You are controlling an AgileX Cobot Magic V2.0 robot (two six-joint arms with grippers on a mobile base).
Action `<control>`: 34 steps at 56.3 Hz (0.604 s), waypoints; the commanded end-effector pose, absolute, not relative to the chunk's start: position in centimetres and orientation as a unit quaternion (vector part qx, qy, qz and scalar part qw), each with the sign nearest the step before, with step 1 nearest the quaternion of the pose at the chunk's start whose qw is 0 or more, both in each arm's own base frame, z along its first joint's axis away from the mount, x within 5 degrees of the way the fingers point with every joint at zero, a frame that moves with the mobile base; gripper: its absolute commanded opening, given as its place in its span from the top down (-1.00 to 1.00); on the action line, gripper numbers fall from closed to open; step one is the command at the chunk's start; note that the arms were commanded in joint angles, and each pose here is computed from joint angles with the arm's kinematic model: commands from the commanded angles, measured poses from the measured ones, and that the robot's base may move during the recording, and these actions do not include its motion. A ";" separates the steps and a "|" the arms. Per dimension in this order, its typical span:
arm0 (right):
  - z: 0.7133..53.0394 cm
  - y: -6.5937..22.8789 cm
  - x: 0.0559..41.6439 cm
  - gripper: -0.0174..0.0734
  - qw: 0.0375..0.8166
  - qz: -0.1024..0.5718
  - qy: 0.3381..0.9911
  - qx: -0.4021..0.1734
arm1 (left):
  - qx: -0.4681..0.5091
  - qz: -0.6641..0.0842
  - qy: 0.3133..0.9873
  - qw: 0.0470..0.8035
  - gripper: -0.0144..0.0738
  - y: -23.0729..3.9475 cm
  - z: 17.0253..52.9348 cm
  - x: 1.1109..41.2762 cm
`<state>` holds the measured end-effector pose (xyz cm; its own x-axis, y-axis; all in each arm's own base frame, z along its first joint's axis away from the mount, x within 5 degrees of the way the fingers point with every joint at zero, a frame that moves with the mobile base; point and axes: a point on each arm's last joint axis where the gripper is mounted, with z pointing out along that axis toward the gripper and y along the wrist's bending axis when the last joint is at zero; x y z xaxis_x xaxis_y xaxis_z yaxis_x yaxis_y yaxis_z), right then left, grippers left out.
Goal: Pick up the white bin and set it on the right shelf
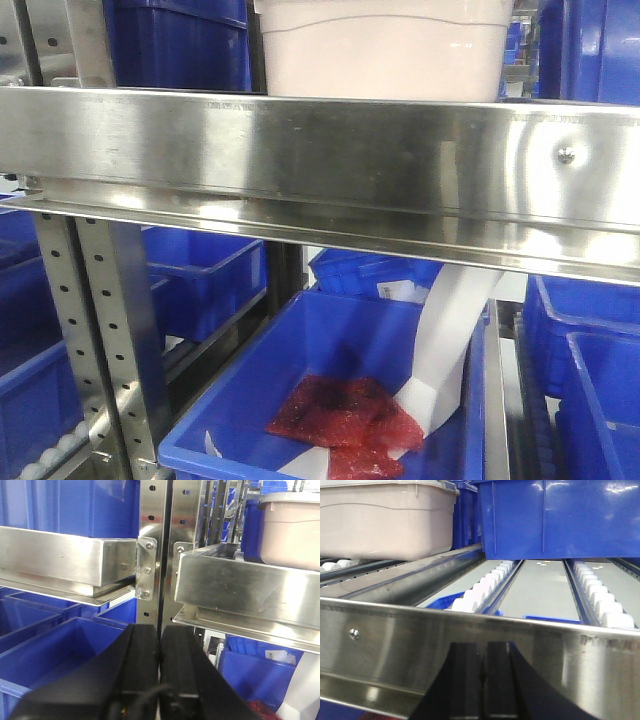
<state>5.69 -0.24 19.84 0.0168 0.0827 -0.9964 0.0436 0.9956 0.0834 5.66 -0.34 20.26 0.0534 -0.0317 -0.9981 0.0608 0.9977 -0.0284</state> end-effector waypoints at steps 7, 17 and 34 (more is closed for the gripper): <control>21.5 -0.3 5.3 0.45 0.756 0.013 0.653 0.044 | 0.008 -0.033 0.648 0.761 0.94 -0.3 21.0 5.5; 21.5 -0.3 5.3 0.45 0.756 0.013 0.653 0.044 | 0.008 -0.033 0.648 0.761 0.94 -0.3 21.0 5.5; 21.5 -0.3 5.3 0.45 0.756 0.013 0.653 0.044 | 0.008 -0.033 0.648 0.761 0.94 -0.3 21.0 5.5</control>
